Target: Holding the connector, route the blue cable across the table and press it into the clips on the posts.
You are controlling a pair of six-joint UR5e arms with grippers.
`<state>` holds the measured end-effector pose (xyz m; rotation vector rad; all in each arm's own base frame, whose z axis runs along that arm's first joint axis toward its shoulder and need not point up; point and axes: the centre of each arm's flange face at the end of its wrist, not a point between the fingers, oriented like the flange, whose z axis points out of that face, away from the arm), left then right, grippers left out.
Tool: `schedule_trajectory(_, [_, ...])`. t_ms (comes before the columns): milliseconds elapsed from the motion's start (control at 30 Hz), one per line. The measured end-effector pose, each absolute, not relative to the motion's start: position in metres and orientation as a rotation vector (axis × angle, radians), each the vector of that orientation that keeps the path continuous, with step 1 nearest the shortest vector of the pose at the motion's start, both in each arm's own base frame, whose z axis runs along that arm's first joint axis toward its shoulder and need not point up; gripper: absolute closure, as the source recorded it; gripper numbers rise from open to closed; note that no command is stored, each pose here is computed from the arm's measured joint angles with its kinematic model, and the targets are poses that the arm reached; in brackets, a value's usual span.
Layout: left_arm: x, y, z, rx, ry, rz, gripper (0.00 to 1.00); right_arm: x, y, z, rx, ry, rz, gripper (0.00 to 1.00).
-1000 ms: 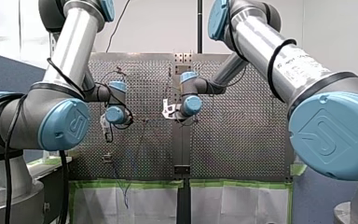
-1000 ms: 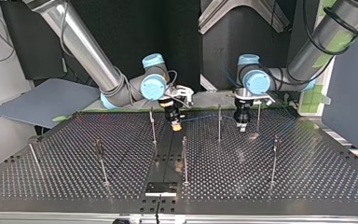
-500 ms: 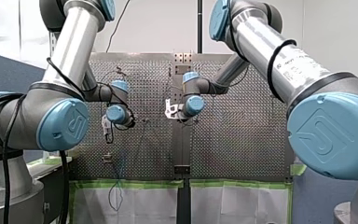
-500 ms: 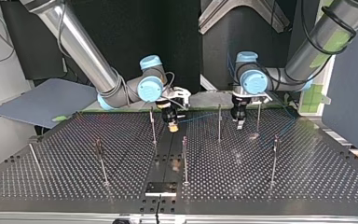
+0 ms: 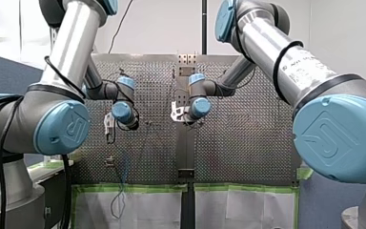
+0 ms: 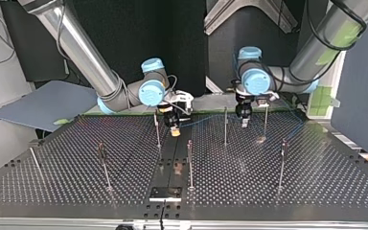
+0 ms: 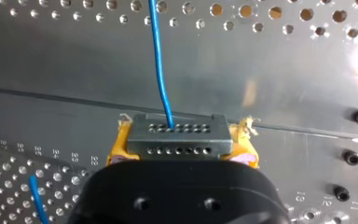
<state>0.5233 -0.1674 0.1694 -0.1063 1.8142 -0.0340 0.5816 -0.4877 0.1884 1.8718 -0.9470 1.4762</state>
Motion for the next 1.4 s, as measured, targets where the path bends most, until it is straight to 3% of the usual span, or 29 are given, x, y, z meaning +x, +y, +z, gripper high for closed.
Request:
schedule_trajectory(867, [0.449, -0.212, 0.203, -0.017, 1.833, -0.072, 0.01, 0.578, -0.488, 0.187, 1.886, -0.957, 1.459, 1.0])
schedule_trajectory(1400, [0.444, -0.249, 0.205, 0.017, 1.77, -0.16, 0.01, 0.574, -0.494, 0.187, 1.877, -0.964, 1.454, 1.0])
